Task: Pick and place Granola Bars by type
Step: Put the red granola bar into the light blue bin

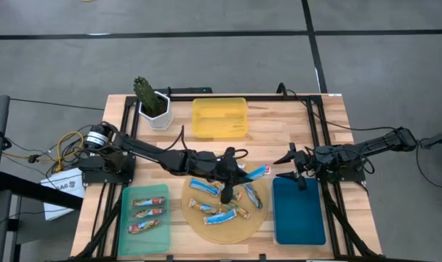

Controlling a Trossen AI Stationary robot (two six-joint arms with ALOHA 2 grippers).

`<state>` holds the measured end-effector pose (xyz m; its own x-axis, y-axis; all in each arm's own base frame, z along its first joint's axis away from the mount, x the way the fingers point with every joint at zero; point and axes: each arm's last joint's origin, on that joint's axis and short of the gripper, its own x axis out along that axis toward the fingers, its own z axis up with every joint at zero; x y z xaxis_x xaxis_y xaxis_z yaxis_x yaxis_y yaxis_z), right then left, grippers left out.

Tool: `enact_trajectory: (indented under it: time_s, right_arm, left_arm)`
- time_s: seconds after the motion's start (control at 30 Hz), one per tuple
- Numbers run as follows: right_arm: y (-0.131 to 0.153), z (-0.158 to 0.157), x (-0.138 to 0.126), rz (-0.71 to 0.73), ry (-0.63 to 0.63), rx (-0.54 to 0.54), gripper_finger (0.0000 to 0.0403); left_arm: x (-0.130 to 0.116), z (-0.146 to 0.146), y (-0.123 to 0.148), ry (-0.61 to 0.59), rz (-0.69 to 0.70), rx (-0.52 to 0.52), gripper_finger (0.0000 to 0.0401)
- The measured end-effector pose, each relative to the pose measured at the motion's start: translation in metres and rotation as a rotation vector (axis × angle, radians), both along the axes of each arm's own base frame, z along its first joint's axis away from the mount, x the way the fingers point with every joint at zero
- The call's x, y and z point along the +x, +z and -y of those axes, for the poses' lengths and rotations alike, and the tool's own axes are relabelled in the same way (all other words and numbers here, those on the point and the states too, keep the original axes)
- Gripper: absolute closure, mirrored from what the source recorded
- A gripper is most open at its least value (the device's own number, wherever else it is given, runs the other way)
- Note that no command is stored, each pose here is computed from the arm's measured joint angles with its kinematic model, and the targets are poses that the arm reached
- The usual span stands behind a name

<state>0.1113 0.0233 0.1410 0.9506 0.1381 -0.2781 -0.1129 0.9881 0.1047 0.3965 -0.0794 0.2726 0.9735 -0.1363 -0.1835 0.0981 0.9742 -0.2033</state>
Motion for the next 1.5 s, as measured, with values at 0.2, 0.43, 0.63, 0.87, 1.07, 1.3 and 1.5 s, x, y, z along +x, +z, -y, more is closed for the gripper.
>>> enact_trajectory:
  time_s: [0.2,0.43,0.63,0.87,1.07,1.3,1.5]
  right_arm:
    - [0.000,0.000,0.000,0.000,0.000,0.000,0.0168]
    - [0.000,0.000,0.000,0.000,0.000,0.000,0.0168]
    - [0.000,0.000,0.000,0.000,0.000,0.000,0.0168]
    - [0.000,0.000,0.000,0.000,0.000,0.000,0.0168]
    - [0.000,0.000,0.000,0.000,0.000,0.000,0.0168]
    - [0.000,0.000,0.000,-0.001,0.000,0.000,0.0168]
    - [0.000,0.000,0.000,-0.001,0.000,0.000,0.0168]
  left_arm:
    - [-0.037,-0.008,-0.002,0.032,-0.039,0.014,0.0366]
    - [-0.101,-0.019,-0.005,0.048,-0.094,0.029,0.0366]
    - [-0.167,-0.024,-0.007,0.015,-0.133,0.020,0.0366]
    - [-0.235,-0.028,-0.005,-0.061,-0.183,0.035,0.0366]
    - [-0.265,-0.029,-0.002,-0.125,-0.211,0.051,0.0367]
    - [-0.272,-0.028,-0.001,-0.133,-0.212,0.061,0.0368]
    - [-0.272,-0.028,-0.002,-0.123,-0.234,0.031,0.0368]
